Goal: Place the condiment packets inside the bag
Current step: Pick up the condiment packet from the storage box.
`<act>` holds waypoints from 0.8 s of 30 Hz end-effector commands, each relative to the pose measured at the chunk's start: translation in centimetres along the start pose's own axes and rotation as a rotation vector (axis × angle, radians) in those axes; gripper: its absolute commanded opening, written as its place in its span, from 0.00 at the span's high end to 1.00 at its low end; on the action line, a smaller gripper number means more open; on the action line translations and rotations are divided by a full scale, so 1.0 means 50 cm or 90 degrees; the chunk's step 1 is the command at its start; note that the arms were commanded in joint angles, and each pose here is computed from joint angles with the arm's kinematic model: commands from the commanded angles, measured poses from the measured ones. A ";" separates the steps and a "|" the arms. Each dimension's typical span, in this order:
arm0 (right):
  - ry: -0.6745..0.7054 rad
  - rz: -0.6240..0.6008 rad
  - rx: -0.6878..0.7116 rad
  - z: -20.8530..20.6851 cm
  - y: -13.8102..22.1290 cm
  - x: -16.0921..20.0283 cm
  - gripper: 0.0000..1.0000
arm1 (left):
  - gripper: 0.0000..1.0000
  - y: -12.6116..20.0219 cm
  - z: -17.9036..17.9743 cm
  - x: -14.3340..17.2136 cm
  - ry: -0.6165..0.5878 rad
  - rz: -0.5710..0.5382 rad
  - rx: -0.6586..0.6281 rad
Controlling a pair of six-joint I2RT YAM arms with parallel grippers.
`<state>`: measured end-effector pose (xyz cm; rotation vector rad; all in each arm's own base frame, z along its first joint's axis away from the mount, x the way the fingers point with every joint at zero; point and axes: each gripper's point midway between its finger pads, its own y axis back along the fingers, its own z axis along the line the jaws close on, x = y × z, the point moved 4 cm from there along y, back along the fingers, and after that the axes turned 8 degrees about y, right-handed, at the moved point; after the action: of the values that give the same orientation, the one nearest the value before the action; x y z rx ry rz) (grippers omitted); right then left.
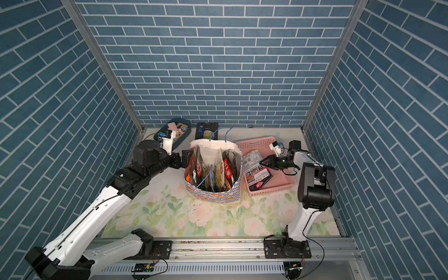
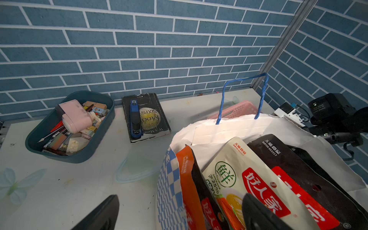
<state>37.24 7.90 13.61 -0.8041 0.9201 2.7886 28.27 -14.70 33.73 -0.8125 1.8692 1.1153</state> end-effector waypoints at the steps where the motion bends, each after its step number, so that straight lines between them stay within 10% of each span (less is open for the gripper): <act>1: 0.009 -0.029 -0.022 0.040 0.002 -0.013 0.68 | 0.00 -0.005 0.001 -0.002 0.001 -0.006 0.004; 8: -0.031 -0.012 0.112 0.001 0.003 0.001 1.00 | 0.00 0.000 0.000 -0.002 -0.005 -0.007 0.006; 16: 0.004 -0.098 0.183 0.046 0.059 -0.080 1.00 | 0.00 0.009 -0.022 -0.028 -0.069 -0.029 0.040; 24: 0.002 -0.292 0.254 0.172 0.199 -0.182 1.00 | 0.00 0.073 -0.100 -0.131 -0.231 -0.223 0.079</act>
<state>38.32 6.20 22.88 -0.7810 1.1999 2.3076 27.85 -16.28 37.22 -0.7244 1.6239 0.9894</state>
